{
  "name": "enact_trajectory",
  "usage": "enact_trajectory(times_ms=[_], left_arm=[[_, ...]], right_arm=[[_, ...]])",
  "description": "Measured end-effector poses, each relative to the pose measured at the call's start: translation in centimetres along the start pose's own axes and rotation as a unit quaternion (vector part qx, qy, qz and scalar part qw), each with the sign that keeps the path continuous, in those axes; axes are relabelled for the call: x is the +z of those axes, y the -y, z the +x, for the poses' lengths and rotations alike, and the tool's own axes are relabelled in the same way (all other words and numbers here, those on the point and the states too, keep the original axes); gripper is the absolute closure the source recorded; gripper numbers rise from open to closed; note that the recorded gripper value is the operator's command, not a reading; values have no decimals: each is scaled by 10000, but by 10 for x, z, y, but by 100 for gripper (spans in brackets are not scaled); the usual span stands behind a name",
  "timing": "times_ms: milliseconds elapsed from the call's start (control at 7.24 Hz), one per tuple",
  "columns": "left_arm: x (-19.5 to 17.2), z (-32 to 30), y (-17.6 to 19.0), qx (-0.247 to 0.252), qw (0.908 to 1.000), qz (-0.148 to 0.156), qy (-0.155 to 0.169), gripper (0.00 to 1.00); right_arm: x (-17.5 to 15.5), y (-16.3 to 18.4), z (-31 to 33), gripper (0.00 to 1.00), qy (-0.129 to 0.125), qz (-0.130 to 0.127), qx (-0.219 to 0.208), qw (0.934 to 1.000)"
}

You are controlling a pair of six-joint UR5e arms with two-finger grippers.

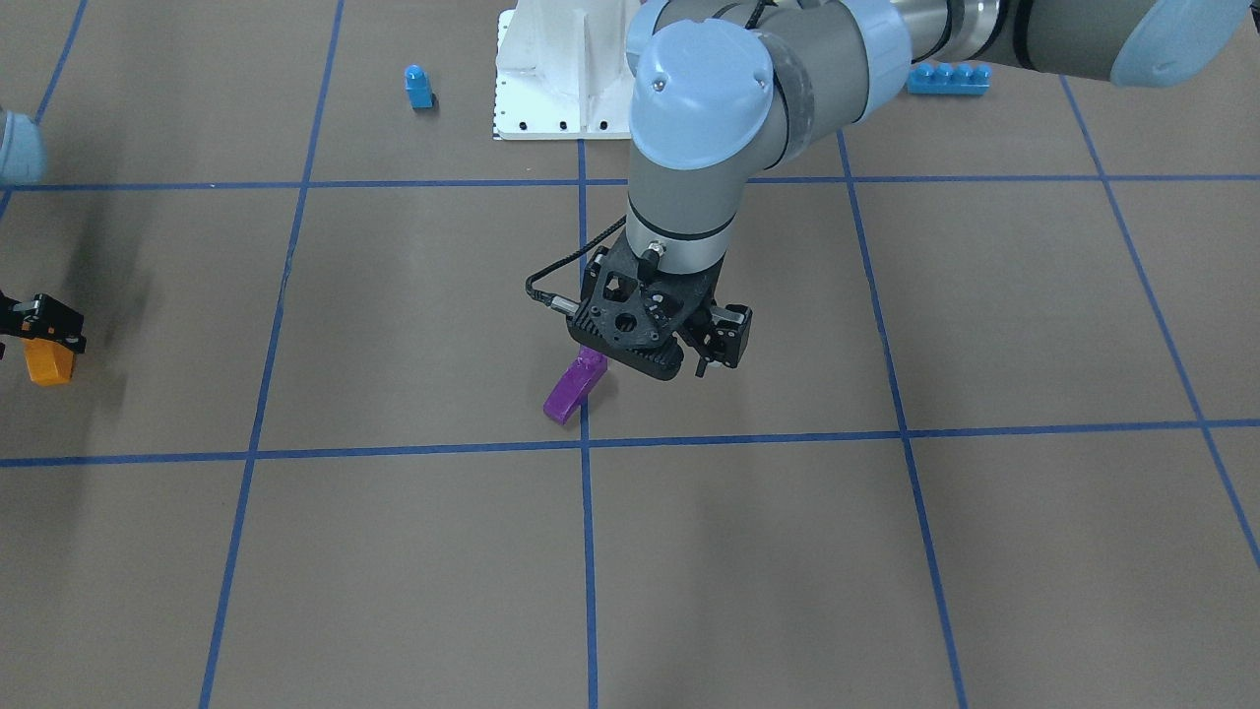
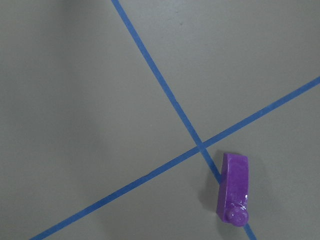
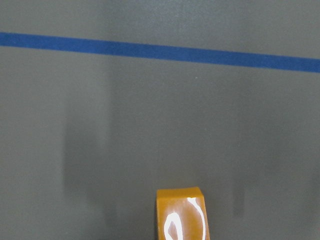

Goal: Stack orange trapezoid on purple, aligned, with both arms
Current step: 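Grasp the orange trapezoid block with the right gripper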

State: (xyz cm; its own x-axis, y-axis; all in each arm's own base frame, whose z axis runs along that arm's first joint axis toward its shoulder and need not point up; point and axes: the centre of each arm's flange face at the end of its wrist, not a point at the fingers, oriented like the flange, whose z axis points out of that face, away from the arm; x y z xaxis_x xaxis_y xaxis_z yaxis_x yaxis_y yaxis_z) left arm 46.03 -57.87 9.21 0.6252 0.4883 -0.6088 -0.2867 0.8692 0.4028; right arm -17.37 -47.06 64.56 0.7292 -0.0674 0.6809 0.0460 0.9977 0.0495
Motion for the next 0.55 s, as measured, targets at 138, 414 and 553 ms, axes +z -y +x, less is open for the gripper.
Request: enact_trajectory(times_ms=[138, 414, 553], left_arm=[[1, -1, -1, 2, 10000, 3, -2, 0], [1, 0, -2, 12, 10000, 10, -5, 0], [1, 0, -2, 12, 10000, 10, -5, 0]], right_arm=[[1, -1, 1, 18, -5, -16, -18, 10000], [3, -4, 3, 41, 1, -52, -40, 10000], [4, -6, 4, 42, 1, -74, -35, 10000]])
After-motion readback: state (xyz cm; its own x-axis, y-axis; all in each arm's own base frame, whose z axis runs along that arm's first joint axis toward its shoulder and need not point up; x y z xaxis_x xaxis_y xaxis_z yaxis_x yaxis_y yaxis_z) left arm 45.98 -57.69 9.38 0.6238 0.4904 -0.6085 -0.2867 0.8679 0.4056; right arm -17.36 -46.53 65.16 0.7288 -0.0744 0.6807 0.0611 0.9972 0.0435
